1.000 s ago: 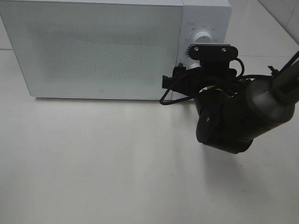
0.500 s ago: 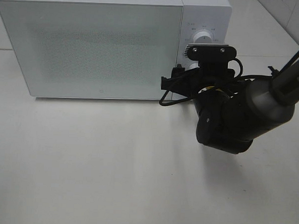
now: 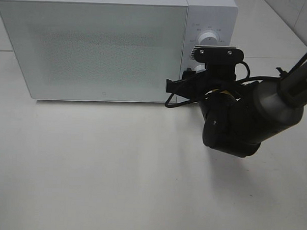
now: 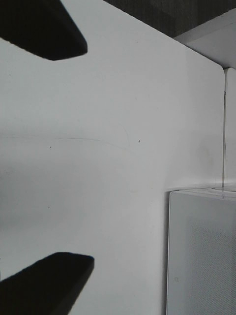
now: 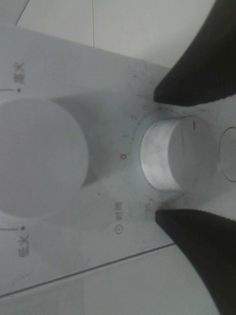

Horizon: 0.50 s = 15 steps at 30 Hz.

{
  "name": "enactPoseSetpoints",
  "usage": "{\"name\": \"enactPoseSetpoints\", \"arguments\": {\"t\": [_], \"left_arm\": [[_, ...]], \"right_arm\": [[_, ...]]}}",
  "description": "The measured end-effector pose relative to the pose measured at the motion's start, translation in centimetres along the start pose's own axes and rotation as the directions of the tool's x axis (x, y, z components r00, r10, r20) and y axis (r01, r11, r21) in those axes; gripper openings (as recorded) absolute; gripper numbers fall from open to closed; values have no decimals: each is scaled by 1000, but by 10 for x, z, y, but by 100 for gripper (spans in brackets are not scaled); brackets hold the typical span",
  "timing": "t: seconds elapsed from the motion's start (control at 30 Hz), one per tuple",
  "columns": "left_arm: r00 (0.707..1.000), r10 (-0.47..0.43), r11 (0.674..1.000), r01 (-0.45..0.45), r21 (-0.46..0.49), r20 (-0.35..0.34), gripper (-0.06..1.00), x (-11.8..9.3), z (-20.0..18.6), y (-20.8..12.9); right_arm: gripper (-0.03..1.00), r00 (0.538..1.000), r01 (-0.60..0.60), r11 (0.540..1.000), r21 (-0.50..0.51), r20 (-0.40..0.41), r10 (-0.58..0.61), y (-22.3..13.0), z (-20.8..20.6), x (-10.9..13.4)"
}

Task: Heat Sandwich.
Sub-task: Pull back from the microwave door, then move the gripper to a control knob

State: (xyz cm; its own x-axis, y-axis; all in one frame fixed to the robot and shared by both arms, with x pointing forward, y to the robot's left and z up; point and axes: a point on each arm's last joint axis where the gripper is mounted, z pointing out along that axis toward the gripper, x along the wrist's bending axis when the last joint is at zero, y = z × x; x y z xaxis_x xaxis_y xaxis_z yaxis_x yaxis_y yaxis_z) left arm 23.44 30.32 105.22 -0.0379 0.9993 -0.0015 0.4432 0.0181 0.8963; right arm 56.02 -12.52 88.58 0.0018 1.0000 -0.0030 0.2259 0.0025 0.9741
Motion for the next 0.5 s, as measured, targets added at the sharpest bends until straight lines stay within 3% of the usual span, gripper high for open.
{"name": "enactPoseSetpoints", "arguments": {"t": [0.03, 0.07, 0.5], "left_arm": [[1000, 0, 1000, 0, 0, 0, 99, 0, 0, 0], [1000, 0, 1000, 0, 0, 0, 99, 0, 0, 0], [1000, 0, 1000, 0, 0, 0, 99, 0, 0, 0]], "right_arm": [[55, 1000, 0, 1000, -1, 0, 0, 0, 0, 0], [45, 1000, -1, 1000, -6, 3, 1, 1, 0, 0], [44, 1000, 2, 1000, -10, 5, -2, 0, 0, -1]]}}
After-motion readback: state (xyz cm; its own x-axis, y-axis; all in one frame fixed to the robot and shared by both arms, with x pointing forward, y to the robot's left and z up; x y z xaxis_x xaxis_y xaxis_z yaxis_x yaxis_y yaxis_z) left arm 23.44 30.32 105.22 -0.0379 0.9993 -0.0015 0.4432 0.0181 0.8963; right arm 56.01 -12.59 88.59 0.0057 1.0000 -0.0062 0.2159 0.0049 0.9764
